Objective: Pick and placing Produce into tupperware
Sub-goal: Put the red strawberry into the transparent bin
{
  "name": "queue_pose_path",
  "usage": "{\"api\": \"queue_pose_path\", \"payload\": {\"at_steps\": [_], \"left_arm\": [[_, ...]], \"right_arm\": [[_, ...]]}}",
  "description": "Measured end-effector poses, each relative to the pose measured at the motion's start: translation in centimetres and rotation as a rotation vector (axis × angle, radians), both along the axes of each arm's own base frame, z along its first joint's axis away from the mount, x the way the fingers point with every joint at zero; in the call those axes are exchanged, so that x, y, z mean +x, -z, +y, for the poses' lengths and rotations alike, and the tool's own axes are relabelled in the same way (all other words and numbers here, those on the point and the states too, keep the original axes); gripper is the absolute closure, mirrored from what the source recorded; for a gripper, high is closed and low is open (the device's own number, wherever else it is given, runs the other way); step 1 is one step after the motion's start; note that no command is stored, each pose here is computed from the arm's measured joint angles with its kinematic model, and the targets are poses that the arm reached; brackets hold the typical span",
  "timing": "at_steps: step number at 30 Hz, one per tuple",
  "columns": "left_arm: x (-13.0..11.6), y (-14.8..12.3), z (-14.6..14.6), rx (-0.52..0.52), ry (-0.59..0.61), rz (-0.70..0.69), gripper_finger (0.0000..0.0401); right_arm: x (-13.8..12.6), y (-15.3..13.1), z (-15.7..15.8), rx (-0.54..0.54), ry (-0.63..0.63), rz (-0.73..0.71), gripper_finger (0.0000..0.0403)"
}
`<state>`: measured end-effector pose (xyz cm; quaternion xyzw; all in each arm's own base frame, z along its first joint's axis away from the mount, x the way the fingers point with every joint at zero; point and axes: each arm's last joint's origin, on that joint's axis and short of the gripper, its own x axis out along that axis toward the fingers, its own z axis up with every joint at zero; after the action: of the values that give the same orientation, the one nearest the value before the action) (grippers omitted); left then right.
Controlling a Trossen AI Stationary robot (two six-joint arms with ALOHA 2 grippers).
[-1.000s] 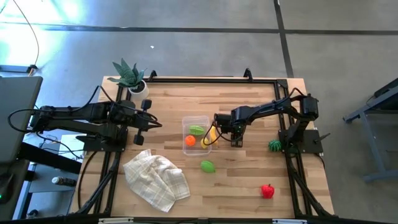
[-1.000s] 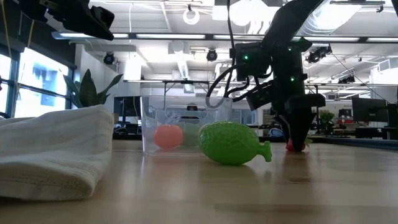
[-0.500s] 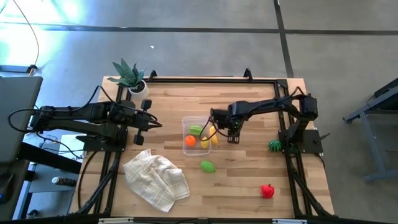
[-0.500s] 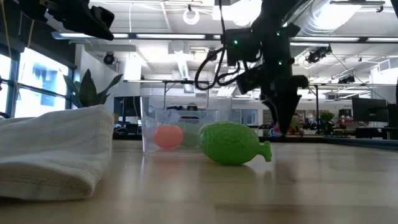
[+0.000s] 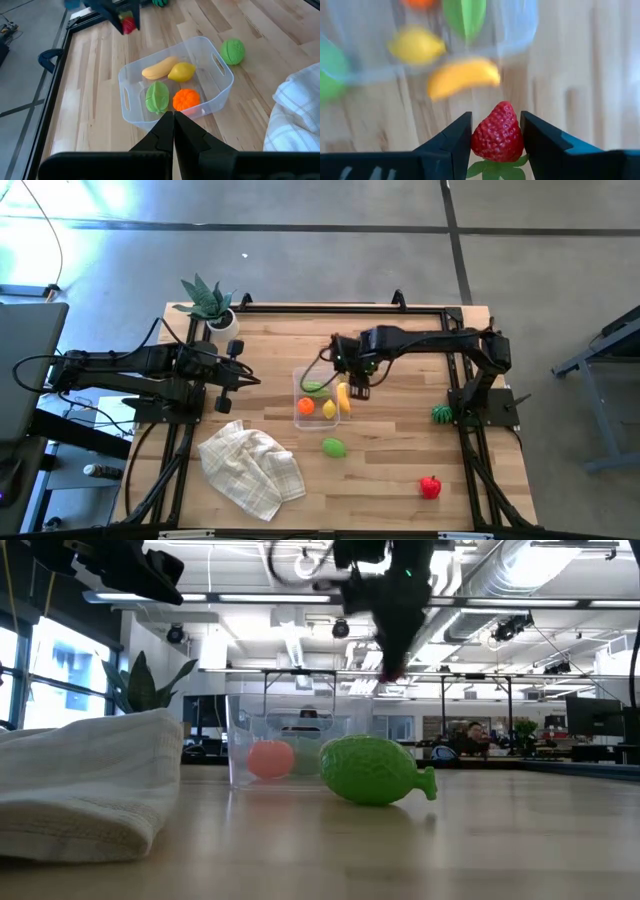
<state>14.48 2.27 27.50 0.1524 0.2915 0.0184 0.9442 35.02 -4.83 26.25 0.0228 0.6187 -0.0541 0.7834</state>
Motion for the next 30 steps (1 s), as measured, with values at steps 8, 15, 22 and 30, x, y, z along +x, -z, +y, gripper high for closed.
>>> {"api": "queue_pose_path", "payload": {"at_steps": [8, 15, 22, 30], "left_arm": [[0.0, 0.0, 0.0, 0.000, 0.000, 0.000, 0.0398], [0.0, 0.0, 0.0, 0.000, 0.000, 0.000, 0.0398], [0.0, 0.0, 0.0, 0.000, 0.000, 0.000, 0.0398], [0.0, 0.0, 0.0, 0.000, 0.000, 0.000, 0.0398]], "right_arm": [[2.6, -4.4, -0.1, 0.058, -0.055, -0.323, 0.0254], [5.0, -0.5, -0.3, 0.102, -0.068, -0.291, 0.0254], [7.0, 4.0, -0.5, 0.109, -0.085, -0.214, 0.0254], [7.3, 5.9, -1.1, 0.066, -0.082, -0.157, 0.0254]]}}
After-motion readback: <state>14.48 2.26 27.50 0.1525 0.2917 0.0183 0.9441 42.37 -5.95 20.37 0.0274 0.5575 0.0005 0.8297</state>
